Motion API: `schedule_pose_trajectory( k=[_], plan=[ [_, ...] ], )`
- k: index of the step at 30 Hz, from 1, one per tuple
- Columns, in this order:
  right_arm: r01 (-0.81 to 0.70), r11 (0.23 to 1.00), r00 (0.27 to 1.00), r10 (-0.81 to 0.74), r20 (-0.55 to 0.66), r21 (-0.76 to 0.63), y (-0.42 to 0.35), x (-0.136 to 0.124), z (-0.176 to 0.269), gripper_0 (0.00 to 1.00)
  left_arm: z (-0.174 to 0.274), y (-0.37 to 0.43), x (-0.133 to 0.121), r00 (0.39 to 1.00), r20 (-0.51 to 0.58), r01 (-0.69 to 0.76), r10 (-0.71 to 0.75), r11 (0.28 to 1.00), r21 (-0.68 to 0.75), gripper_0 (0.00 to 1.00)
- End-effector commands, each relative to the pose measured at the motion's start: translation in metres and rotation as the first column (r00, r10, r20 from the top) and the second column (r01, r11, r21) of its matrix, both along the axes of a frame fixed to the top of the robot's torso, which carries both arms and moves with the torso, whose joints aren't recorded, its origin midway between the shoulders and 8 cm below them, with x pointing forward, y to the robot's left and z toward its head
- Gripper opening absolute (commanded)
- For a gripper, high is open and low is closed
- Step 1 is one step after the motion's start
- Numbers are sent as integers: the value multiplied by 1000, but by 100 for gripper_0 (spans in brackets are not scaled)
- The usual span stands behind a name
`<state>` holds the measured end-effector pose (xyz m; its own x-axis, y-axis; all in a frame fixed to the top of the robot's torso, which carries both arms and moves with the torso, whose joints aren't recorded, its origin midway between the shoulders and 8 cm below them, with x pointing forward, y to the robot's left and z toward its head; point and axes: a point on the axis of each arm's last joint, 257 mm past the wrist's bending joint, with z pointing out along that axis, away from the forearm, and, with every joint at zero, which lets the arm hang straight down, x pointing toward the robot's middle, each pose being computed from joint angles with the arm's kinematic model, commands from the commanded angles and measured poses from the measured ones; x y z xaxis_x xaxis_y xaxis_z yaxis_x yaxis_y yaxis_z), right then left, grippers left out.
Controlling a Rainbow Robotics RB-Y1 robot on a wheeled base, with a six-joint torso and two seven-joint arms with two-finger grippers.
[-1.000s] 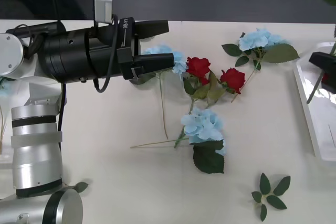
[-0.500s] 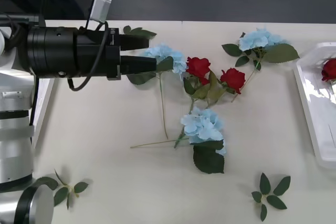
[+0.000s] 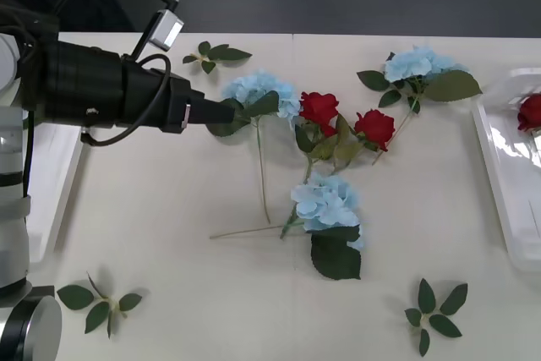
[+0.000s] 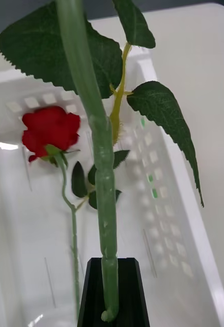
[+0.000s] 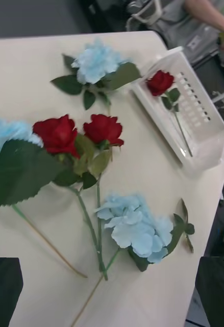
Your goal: Put the red flowers into the right box and the blue flowers into the left box
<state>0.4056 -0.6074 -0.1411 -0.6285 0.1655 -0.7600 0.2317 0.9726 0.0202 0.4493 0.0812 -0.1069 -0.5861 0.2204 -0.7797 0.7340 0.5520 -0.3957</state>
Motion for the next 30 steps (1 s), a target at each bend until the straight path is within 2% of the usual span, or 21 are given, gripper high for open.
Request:
schedule_pose_trajectory(
  k=[1,6,10,14,21,30],
  plan=[
    [43,999,999,-43,8,-4,-13,11,1,0,3,0,7,985,-102,-139,138,990,-3,100],
    [35,999,999,-35,-22,-6,-9,20,-23,0,-10,5,20,934,-196,-299,300,954,33,100],
    [32,999,999,-32,-28,-13,-8,23,-27,0,-23,4,27,893,-237,-377,382,924,68,100],
    [18,999,999,-20,-49,-31,-5,22,-35,0,-35,1,36,830,-280,-475,483,874,99,100],
    [-9,999,994,4,-109,-54,4,17,-61,0,-59,-8,44,714,-296,-609,635,771,185,100],
    [-28,997,989,17,-146,-71,15,25,-78,0,-86,-25,41,620,-279,-685,733,679,262,100]
  ],
)
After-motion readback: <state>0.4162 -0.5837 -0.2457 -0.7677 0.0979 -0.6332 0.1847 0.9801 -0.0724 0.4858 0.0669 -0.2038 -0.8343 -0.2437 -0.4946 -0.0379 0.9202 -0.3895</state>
